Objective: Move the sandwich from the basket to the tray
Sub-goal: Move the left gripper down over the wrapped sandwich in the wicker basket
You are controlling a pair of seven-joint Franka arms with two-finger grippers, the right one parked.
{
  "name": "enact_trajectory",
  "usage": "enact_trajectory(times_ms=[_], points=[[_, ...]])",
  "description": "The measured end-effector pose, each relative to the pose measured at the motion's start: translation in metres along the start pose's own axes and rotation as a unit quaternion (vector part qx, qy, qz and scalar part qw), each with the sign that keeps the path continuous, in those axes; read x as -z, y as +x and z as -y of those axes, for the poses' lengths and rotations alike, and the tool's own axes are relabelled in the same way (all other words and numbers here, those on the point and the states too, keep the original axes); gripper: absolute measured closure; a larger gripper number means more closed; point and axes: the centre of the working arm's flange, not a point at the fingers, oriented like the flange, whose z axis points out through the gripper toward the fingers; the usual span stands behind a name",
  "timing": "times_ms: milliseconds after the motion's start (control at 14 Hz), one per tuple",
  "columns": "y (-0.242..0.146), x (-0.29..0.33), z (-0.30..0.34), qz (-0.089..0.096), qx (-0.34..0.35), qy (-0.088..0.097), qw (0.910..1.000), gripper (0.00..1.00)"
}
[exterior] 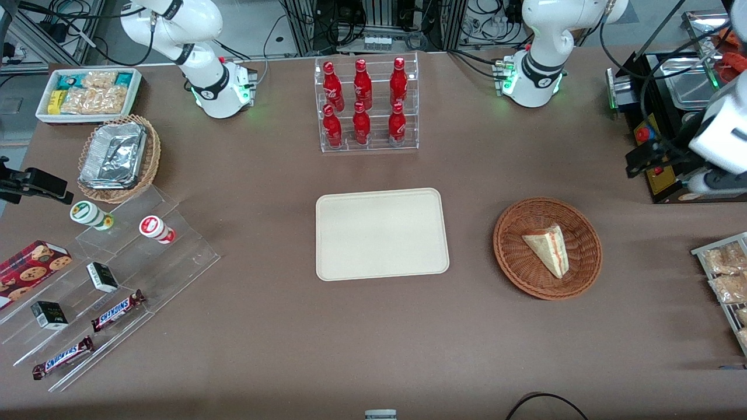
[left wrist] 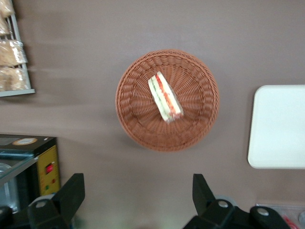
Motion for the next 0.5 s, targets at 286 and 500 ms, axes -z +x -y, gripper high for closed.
enact_trajectory(times_ms=[286,500], points=[[0.007,-0.096,-0.009,-0.034,0.081,-0.024,0.9959,0.00],[-0.004,-0.156,-0.011,-0.063,0.137,-0.036,0.9879,0.00]])
